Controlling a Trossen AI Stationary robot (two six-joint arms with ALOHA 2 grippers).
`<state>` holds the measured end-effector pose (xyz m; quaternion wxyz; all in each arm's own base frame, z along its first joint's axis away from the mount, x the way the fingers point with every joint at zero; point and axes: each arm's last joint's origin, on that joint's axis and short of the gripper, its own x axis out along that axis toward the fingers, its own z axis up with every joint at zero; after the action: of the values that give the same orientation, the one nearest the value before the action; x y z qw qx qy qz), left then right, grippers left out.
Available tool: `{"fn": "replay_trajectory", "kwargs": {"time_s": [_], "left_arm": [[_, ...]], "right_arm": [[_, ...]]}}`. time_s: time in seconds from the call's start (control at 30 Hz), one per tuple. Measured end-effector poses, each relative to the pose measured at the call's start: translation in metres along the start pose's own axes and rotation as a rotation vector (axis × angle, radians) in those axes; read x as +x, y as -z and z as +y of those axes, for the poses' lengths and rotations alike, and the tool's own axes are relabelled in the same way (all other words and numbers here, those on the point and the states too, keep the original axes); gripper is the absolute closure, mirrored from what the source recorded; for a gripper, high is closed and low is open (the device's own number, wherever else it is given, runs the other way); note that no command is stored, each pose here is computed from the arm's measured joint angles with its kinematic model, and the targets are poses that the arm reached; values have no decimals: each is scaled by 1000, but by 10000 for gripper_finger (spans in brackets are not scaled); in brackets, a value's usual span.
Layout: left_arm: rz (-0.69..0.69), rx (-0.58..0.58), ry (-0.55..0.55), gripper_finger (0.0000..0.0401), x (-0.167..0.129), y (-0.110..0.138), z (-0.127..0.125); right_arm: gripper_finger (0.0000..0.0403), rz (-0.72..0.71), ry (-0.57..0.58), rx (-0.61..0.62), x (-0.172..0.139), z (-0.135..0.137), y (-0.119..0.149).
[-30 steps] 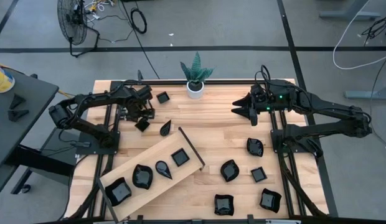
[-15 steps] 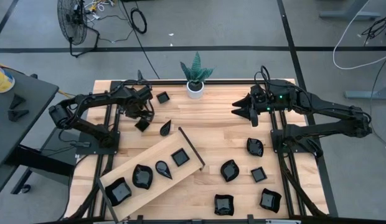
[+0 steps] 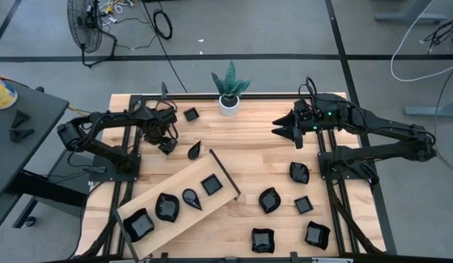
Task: Pick & Place Mini shaped plates
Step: Stack the black square plate on top of the black square plate on the shelf
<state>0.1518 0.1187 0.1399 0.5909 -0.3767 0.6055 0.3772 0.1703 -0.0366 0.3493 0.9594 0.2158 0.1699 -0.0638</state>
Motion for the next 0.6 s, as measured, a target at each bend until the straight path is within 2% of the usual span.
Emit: {"fn": "replay_trajectory", "kwargs": {"time_s": [0.33, 0.6], "left_arm": [[-46, 2, 23, 197, 1, -4, -2], [-51, 3, 26, 253, 1, -5, -2]], "right_arm": [[193, 0, 0, -12, 0, 0, 0], [193, 0, 0, -12, 0, 0, 0]]}}
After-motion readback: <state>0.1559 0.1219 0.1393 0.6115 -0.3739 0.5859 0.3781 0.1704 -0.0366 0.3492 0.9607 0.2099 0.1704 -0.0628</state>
